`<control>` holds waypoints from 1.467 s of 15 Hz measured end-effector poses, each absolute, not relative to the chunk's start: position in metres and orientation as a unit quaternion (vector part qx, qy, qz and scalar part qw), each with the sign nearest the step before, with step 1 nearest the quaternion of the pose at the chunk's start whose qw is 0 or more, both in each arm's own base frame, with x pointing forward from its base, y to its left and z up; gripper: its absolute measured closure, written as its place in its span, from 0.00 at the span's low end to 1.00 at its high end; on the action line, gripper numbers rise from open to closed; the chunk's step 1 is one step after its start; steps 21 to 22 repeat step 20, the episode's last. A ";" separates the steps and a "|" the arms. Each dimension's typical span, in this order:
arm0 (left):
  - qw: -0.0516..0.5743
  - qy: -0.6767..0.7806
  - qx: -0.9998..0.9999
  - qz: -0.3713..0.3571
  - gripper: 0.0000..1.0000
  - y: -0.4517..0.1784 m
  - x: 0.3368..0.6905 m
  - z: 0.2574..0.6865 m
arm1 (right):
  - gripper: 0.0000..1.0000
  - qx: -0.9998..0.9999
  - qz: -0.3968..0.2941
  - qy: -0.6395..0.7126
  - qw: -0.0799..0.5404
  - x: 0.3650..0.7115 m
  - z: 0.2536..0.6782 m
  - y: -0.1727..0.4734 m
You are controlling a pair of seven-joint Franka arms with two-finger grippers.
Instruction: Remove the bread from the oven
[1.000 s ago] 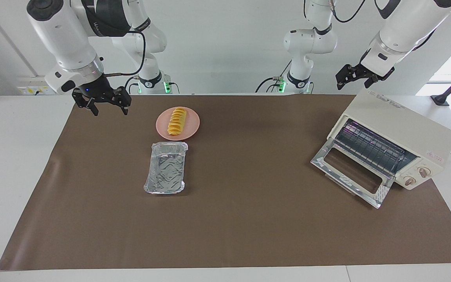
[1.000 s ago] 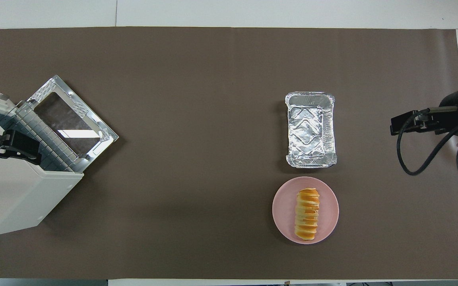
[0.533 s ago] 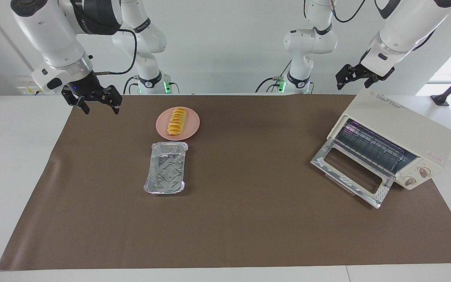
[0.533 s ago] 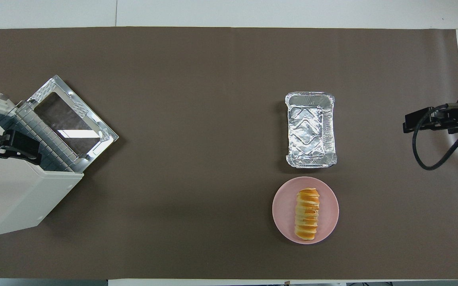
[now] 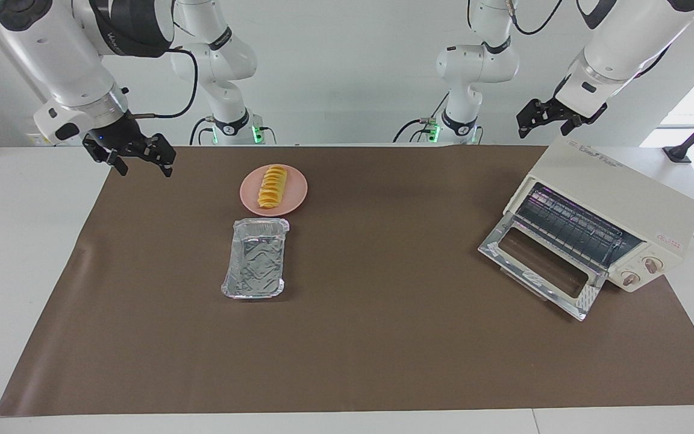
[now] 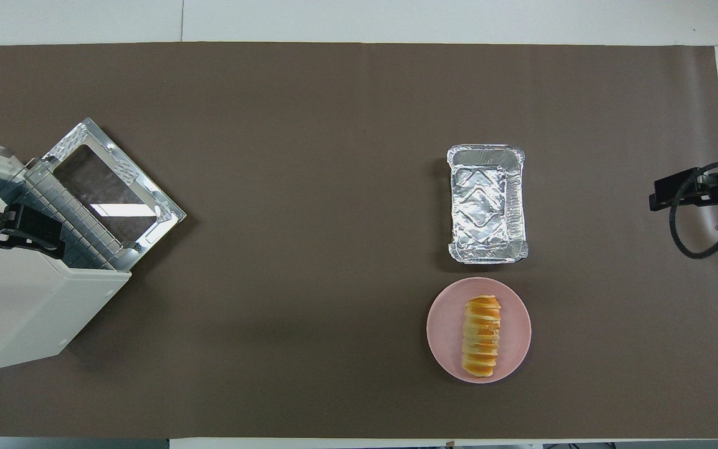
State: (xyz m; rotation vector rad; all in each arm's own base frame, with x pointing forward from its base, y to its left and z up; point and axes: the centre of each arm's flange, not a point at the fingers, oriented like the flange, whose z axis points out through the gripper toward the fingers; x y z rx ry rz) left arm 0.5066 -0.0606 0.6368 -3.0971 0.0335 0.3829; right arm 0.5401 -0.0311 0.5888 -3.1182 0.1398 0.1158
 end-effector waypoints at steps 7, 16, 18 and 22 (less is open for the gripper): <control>0.010 0.011 -0.992 0.123 0.00 -0.061 0.507 0.637 | 0.00 -0.998 0.040 0.045 0.008 0.537 0.594 -0.031; 0.010 0.011 -0.992 0.123 0.00 -0.061 0.507 0.637 | 0.00 -0.998 0.046 0.043 -0.002 0.539 0.588 -0.032; 0.010 0.011 -0.992 0.123 0.00 -0.061 0.507 0.637 | 0.00 -0.998 0.046 0.043 -0.002 0.539 0.588 -0.032; 0.010 0.011 -0.992 0.123 0.00 -0.061 0.507 0.637 | 0.00 -0.998 0.046 0.043 -0.002 0.539 0.588 -0.032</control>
